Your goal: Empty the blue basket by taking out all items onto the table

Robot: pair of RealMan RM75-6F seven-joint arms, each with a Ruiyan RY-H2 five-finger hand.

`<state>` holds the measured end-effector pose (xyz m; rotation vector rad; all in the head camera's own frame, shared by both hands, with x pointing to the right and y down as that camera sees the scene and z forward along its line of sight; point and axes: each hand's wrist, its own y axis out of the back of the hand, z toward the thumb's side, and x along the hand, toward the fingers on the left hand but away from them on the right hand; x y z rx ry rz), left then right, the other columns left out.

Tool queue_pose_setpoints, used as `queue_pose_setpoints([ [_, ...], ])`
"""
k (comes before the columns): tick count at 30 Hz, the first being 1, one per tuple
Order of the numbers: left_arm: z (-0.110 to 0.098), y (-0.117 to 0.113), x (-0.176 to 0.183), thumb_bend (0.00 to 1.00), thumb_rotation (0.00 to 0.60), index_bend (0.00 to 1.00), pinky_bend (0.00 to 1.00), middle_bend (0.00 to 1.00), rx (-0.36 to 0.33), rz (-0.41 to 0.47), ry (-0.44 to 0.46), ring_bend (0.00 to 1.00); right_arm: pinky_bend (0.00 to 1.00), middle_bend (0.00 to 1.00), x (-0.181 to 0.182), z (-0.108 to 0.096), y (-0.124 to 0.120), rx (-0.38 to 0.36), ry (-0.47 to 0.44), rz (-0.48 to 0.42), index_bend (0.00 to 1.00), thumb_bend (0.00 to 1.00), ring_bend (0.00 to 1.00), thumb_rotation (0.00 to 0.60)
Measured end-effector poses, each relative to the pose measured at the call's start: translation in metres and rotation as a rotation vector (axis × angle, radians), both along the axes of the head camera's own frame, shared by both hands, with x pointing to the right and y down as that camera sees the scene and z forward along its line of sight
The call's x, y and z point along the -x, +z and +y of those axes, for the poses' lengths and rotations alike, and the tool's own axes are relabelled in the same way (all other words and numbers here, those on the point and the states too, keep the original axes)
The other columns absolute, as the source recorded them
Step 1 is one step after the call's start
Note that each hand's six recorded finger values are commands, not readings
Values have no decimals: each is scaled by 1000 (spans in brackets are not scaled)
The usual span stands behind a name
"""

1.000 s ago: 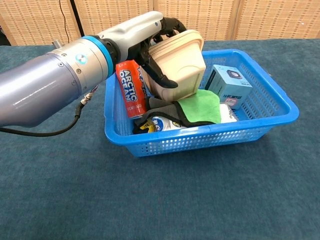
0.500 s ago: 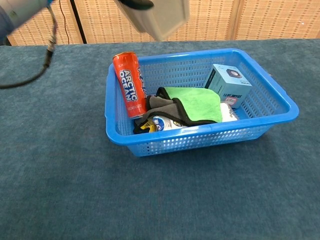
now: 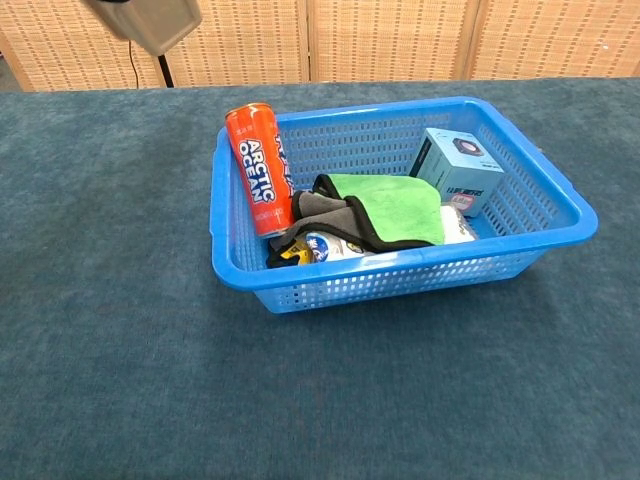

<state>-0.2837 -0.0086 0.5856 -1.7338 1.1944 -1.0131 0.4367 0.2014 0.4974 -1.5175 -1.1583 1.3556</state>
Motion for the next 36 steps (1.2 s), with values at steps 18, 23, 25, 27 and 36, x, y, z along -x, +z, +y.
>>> queue_pose_setpoints([
  [18,8,67,34,0,600,0,0,0,210,-184,200,0,0,0,4,-4,24,39,17,81,0,0,0,600],
  [23,25,30,2,0,600,0,0,0,31,-218,417,0,0,0,2,-6,25,39,27,81,0,0,0,600],
  [25,31,23,-8,0,600,0,0,0,-12,-246,478,0,0,0,1,-7,25,38,30,80,0,0,0,600],
  [27,34,20,-16,0,600,0,0,0,-34,-275,516,0,0,0,1,-7,25,38,33,79,0,0,0,600],
  [36,45,25,-61,0,600,0,0,0,-109,-460,685,0,0,0,-8,-12,24,37,62,76,0,0,0,600],
])
